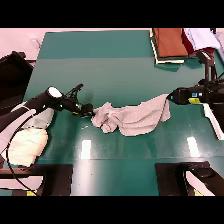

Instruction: Fold the shirts.

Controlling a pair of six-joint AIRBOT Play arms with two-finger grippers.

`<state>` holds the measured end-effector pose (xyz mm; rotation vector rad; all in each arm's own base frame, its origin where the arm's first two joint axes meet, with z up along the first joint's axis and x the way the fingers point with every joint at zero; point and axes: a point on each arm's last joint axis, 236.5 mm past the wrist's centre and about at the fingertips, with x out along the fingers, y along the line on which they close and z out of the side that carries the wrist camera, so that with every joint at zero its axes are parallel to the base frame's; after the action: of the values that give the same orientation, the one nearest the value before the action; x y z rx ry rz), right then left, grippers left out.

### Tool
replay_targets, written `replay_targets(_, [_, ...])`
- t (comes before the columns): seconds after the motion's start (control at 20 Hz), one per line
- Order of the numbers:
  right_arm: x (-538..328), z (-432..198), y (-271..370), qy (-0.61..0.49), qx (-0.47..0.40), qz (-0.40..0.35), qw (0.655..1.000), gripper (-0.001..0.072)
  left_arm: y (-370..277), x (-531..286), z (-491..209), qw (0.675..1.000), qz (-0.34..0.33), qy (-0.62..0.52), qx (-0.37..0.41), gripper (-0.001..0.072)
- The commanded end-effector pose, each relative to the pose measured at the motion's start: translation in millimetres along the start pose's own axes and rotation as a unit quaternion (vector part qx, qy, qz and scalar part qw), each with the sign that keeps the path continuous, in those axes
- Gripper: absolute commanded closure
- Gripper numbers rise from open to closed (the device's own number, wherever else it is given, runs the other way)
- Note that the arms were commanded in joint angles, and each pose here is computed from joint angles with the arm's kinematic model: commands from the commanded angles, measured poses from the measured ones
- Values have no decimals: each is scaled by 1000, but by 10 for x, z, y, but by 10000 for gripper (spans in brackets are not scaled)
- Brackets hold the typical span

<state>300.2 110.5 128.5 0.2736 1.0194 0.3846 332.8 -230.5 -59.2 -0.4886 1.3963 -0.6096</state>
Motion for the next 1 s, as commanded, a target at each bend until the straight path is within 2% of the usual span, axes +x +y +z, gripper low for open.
replay_targets(0.0, [-186, 254, 86, -41, -16, 0, 999, 699, -297, -394, 330, 998, -24, -36, 34, 685])
replay_targets(0.1, [-549, 577, 273, -96, -53, 2, 994, 699, -732, -1128, 756, 987, -36, -126, 93, 686])
replay_targets(0.25, [-1282, 974, 655, -183, -101, 10, 978, 699, -1648, -2728, 1036, 927, -29, -308, 213, 686])
replay_targets(0.4, [-1981, 1136, 996, -253, -144, 13, 957, 700, -2491, -4020, 619, 837, 3, -444, 321, 686])
replay_targets(0.6, [-2495, 1108, 1125, -290, -174, -12, 941, 700, -3130, -5013, -111, 738, 33, -551, 388, 686])
replay_targets(0.8, [-2828, 1080, 1021, -314, -168, -61, 932, 700, -3358, -5431, -418, 691, 50, -596, 405, 686])
replay_targets(0.9, [-2810, 1076, 957, -301, -152, -70, 939, 700, -3336, -5470, -348, 687, 56, -604, 401, 686])
replay_targets(0.95, [-2729, 1069, 922, -282, -146, -71, 946, 700, -3283, -5411, -239, 696, 59, -596, 397, 686])
